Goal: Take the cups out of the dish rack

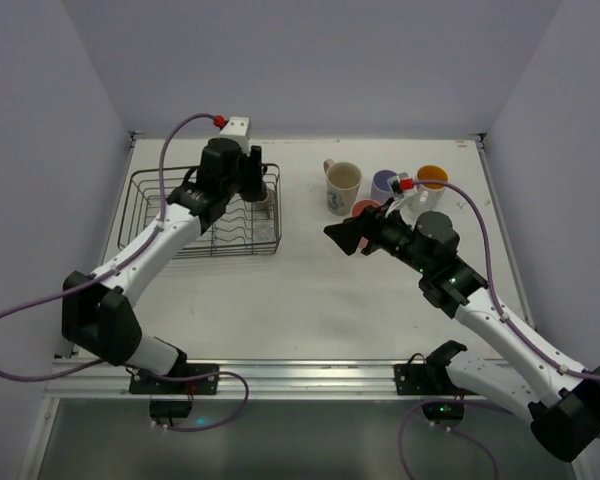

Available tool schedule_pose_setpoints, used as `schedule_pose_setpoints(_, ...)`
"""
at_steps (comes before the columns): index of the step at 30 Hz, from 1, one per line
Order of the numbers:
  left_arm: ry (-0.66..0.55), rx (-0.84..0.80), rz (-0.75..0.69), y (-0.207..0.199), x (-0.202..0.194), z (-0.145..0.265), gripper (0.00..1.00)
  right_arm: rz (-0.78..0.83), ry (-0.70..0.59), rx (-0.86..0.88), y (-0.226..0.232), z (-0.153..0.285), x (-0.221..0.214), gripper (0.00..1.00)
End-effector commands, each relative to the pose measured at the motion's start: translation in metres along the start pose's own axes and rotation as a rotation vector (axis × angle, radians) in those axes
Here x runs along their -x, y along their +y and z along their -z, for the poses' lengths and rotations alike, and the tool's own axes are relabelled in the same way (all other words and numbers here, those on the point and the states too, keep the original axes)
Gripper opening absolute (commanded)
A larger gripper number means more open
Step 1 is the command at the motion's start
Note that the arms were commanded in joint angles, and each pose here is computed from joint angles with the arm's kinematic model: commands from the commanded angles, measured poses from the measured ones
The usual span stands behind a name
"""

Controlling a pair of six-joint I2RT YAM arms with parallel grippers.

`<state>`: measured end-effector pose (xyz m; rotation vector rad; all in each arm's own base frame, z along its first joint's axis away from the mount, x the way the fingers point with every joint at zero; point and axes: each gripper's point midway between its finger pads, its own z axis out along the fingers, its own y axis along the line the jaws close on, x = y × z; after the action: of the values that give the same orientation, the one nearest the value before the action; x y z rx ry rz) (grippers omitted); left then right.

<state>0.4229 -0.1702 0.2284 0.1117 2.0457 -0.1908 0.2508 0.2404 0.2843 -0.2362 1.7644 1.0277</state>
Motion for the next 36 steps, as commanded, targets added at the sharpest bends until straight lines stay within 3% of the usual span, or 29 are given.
schedule_pose_setpoints(1, -0.173, -0.099, 0.105, -0.012, 0.051, 0.043, 0.11, -0.087, -0.101, 0.211, 0.042, -0.003, 0.024, 0.72)
schedule_pose_setpoints(10, -0.238, -0.283, 0.205, -0.032, 0.047, 0.095, 0.10, -0.199, -0.064, 0.331, 0.058, -0.035, 0.015, 0.71)
schedule_pose_setpoints(13, -0.237, -0.427, 0.245, -0.053, 0.042, 0.112, 0.09, -0.190, -0.059, 0.343, 0.064, -0.044, 0.013, 0.71)
schedule_pose_setpoints(17, -0.335, -0.635, 0.339, -0.079, 0.062, 0.146, 0.09, -0.199, -0.050, 0.386, 0.073, -0.052, 0.012, 0.71)
schedule_pose_setpoints(23, -0.371, -0.828, 0.471, -0.096, 0.062, 0.180, 0.09, -0.213, -0.057, 0.422, 0.081, -0.053, 0.016, 0.66)
schedule_pose_setpoints(36, -0.345, -1.006, 0.587, -0.115, 0.046, 0.199, 0.09, -0.201, -0.058, 0.544, 0.111, -0.052, 0.030, 0.55)
